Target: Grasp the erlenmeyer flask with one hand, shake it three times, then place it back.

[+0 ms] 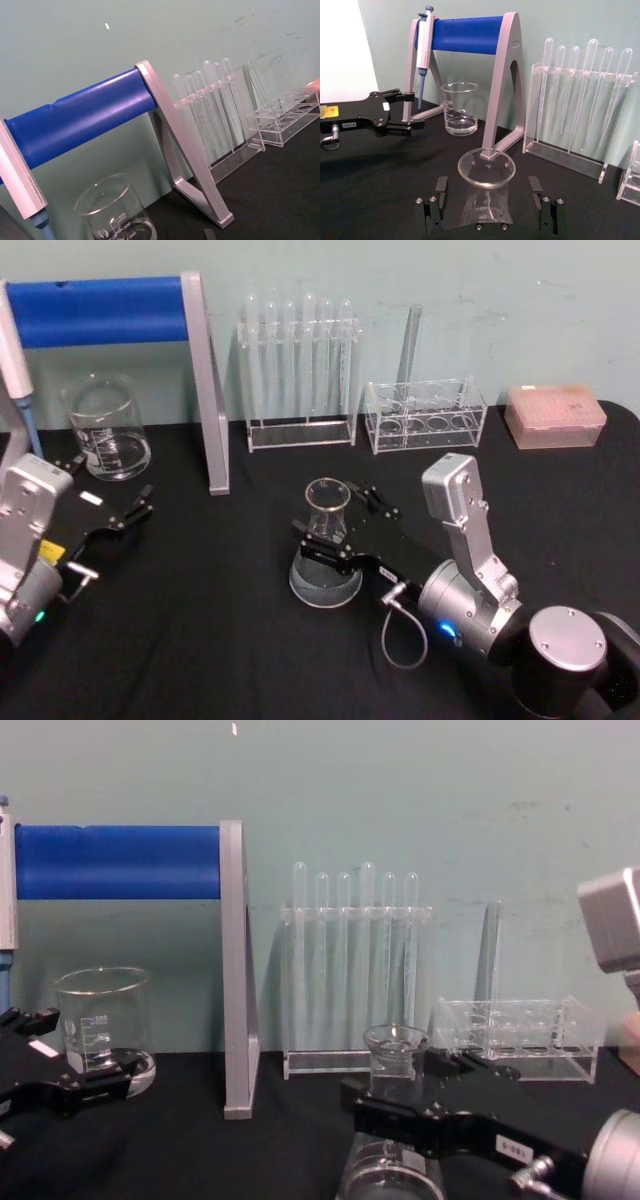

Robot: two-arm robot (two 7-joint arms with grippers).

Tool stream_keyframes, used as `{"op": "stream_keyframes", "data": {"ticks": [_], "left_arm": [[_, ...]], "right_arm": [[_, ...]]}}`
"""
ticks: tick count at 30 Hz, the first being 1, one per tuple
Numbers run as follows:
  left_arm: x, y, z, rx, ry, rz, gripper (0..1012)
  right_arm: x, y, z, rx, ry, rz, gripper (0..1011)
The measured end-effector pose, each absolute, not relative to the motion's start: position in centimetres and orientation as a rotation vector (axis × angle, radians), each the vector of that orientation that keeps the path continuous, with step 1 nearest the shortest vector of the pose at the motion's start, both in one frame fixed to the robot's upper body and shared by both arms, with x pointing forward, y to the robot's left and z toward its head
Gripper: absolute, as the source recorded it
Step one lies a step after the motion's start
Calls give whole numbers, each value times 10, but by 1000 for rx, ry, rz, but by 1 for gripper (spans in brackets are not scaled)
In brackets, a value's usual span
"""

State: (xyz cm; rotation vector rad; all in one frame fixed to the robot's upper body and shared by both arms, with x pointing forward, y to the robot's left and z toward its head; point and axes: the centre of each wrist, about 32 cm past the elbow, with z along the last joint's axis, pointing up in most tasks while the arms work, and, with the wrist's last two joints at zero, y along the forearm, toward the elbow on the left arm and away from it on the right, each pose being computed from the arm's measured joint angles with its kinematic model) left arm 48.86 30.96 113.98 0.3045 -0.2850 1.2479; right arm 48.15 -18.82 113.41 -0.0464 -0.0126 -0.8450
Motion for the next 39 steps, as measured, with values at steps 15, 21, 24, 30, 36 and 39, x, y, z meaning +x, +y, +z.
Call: {"op": "stream_keyframes", "data": {"ticks": [15,21,24,30,36,39], "left_arm": [[489,310,1140,304,-285,1248,1001],[489,310,1140,305,-285,1248,1001],[489,310,1140,305,-285,1248,1001],[489,310,1140,305,-285,1248,1001],[489,310,1140,304,-285,1248,1001],[489,310,1140,304,-285,1248,1001]], "right_arm": [[458,-212,1140,-63,-8,-824,1002],[450,-226,1143,-89,-8,-831,1003],[448,-237,1144,-101,1,-859,1002],[451,-252,1146,-99,1,-953,1003],[462,-265,1147,-99,-32,-1091,1003],[467,-267,1147,-102,-44,-1125,1003]]}}
